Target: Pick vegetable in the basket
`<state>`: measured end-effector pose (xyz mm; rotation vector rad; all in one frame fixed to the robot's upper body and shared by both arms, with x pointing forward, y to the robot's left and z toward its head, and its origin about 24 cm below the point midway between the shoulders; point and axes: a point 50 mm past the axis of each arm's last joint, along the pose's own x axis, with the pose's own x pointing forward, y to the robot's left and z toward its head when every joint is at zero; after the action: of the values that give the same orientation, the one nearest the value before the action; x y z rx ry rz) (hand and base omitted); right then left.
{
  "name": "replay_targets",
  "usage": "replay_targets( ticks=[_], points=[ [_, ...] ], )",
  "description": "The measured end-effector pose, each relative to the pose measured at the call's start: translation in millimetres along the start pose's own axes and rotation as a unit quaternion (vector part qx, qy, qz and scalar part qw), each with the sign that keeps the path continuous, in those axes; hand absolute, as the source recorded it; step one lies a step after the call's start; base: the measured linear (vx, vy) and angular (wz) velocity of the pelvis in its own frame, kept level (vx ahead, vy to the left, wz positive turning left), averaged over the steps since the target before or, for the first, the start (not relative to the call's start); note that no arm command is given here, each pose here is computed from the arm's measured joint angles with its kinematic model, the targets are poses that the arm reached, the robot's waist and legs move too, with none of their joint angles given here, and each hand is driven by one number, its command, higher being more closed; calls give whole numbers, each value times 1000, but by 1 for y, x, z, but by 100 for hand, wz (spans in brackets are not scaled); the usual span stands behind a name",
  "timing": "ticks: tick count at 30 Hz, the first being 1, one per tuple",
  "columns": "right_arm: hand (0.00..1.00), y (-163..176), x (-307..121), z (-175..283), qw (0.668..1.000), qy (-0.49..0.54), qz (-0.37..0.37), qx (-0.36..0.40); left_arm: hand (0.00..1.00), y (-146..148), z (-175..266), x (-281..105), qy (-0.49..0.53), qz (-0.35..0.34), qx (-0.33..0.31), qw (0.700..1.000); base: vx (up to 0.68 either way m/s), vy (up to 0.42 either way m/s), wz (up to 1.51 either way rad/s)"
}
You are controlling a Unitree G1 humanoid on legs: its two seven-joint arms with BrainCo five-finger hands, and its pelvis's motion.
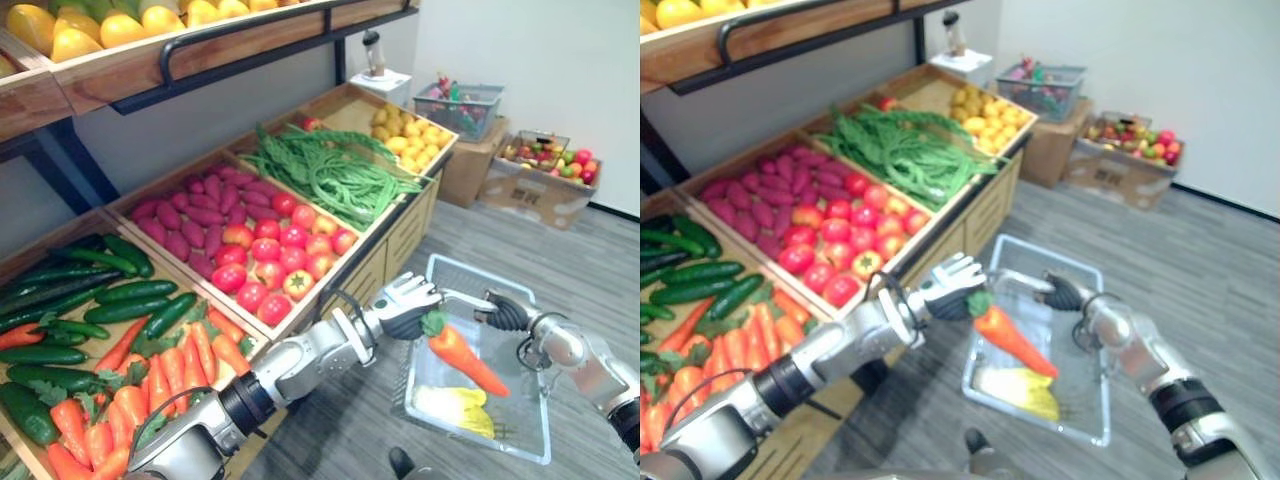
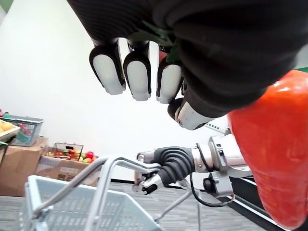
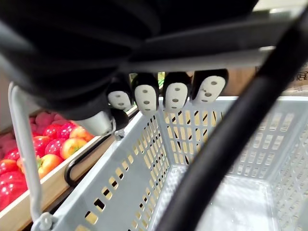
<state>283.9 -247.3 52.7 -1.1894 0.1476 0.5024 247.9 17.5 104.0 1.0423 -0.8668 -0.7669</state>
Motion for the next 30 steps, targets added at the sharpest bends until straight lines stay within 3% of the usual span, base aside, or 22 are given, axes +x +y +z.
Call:
replay_targets(
  ticks=[14,28,29,30],
  points=[
    [100,-18,17,39,996,-71,39,-45,100,-33,0,15,14,-58,-21,998,14,53,-16],
    [100,-22,31,67,991,-115,42,-55,100,-74,-25,13,109,-132,-4,985,24,50,-6],
    [100,-22,32,68,991,-117,41,-55,0,-75,-27,14,113,-134,-1,985,4,34,-4],
    [100,-23,33,70,990,-121,39,-54,0,-77,-29,14,124,-137,1,983,4,27,-4]
  ],
)
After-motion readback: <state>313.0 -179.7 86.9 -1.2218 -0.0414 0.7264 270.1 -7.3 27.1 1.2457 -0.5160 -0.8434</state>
